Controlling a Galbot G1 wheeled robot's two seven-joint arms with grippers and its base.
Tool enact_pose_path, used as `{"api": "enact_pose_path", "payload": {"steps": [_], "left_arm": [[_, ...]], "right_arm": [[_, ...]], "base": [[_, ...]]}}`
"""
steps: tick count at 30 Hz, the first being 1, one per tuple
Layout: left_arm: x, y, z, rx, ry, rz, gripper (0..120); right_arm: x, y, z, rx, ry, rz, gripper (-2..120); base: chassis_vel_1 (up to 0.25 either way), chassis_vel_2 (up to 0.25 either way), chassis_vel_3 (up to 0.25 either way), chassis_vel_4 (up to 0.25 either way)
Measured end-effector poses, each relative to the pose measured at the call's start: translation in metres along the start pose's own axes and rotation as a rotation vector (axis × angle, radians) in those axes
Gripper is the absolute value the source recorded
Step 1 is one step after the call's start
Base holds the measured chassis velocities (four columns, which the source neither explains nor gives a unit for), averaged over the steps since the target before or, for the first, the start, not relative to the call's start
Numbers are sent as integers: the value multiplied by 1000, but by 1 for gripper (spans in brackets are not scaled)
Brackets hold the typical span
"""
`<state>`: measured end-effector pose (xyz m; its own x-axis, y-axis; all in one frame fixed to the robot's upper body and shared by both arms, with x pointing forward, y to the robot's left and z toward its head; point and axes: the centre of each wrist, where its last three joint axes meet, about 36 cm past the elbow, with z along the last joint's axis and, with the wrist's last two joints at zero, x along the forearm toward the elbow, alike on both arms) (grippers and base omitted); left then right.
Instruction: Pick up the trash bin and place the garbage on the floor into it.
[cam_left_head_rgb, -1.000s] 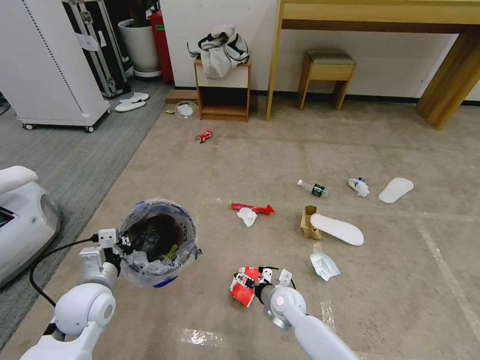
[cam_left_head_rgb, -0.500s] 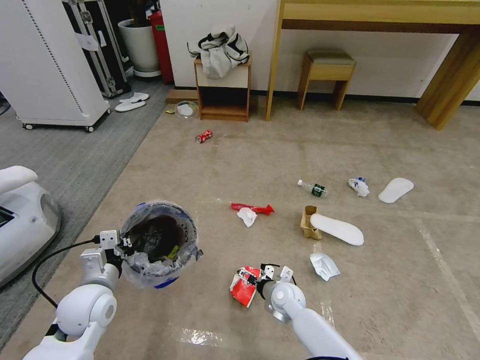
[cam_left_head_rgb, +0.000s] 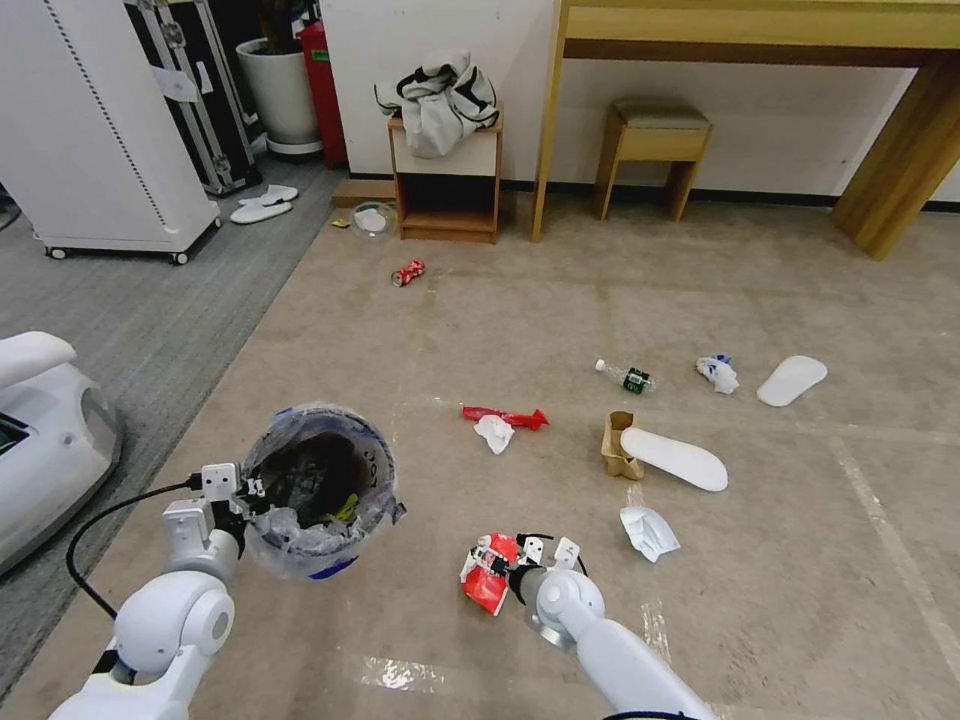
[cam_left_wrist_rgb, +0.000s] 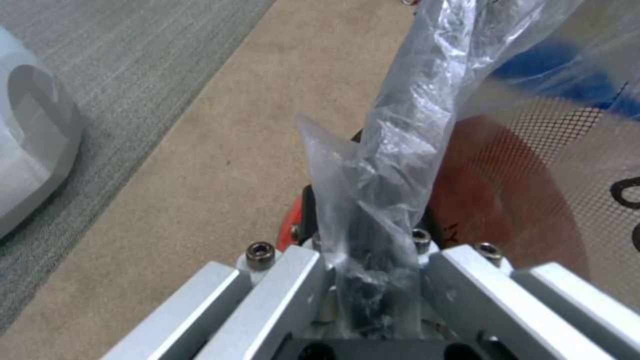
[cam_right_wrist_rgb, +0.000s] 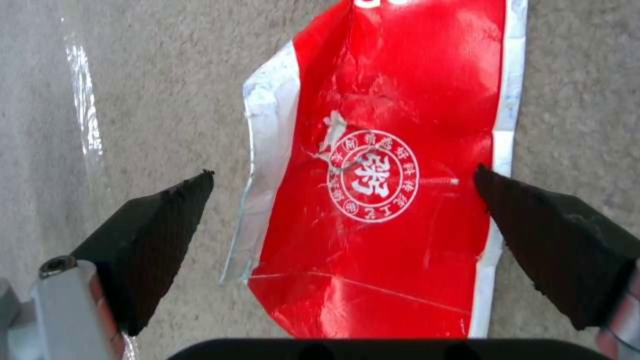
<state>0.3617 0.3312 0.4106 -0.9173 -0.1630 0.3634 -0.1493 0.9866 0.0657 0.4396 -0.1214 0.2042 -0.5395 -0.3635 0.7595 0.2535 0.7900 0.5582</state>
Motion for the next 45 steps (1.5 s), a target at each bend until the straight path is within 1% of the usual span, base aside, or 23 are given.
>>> {"api": "enact_pose_path", "payload": {"steps": [13, 16, 17, 19, 22, 23, 25, 26, 28, 29, 31, 32, 34, 35, 36, 37, 38, 39, 40, 42, 44, 45], "left_arm": [[1, -3, 6, 3, 4, 2, 1], [1, -3, 7, 4, 5, 2, 1], [2, -3, 7, 4, 5, 2, 1], [2, -3, 7, 5, 5, 2, 1], [2, -3, 8, 5, 5, 2, 1], [2, -3, 8, 5, 5, 2, 1], [3, -3, 9, 6, 8, 1, 1], [3, -3, 9, 6, 8, 1, 1], [4, -3, 10, 5, 8, 0, 1], [4, -3, 10, 5, 8, 0, 1], [4, -4, 10, 5, 7, 1, 1], [4, -4, 10, 5, 7, 1, 1], [4, -4, 10, 5, 6, 1, 1], [4, -4, 10, 5, 5, 1, 1], [5, -5, 10, 6, 5, 1, 1], [5, -5, 10, 6, 5, 1, 1], [5, -5, 10, 6, 4, 1, 1], [5, -5, 10, 7, 4, 2, 1], [5, -5, 10, 7, 4, 2, 1], [6, -6, 10, 7, 4, 2, 1], [6, -6, 10, 6, 4, 2, 1], [7, -6, 11, 8, 6, 1, 1]], "right_arm": [[-5, -4, -3, 11, -4, 15, 100], [-6, -4, -2, 13, -2, 20, 97], [-7, -5, -2, 14, -1, 22, 93], [-7, -5, -2, 15, 0, 24, 90], [-9, -5, -1, 17, 2, 31, 79], [-9, -5, -1, 17, 2, 31, 79], [-9, -6, -1, 18, 2, 40, 70], [-9, -6, -1, 18, 2, 40, 70], [-10, -7, -1, 18, 3, 50, 61], [-10, -7, -1, 18, 3, 50, 61], [-10, -9, 0, 18, 5, 54, 51], [-10, -9, 0, 18, 5, 54, 51], [-10, -10, 1, 18, 6, 57, 42], [-10, -11, 1, 19, 6, 60, 35], [-10, -12, 1, 19, 7, 63, 30], [-10, -12, 1, 19, 7, 63, 30], [-10, -12, 2, 19, 7, 65, 26], [-10, -13, 2, 19, 8, 65, 20], [-10, -13, 2, 19, 8, 65, 20], [-10, -13, 3, 20, 9, 66, 11], [-10, -13, 3, 20, 10, 66, 10], [-9, -13, 4, 21, 11, 65, 0]], "base": [[0, 0, 0, 0], [0, 0, 0, 0], [0, 0, 0, 0], [0, 0, 0, 0], [0, 0, 0, 0], [0, 0, 0, 0], [0, 0, 0, 0], [0, 0, 0, 0], [0, 0, 0, 0], [0, 0, 0, 0], [0, 0, 0, 0], [0, 0, 0, 0], [0, 0, 0, 0], [0, 0, 0, 0], [0, 0, 0, 0], [0, 0, 0, 0], [0, 0, 0, 0], [0, 0, 0, 0], [0, 0, 0, 0], [0, 0, 0, 0], [0, 0, 0, 0], [0, 0, 0, 0]]}}
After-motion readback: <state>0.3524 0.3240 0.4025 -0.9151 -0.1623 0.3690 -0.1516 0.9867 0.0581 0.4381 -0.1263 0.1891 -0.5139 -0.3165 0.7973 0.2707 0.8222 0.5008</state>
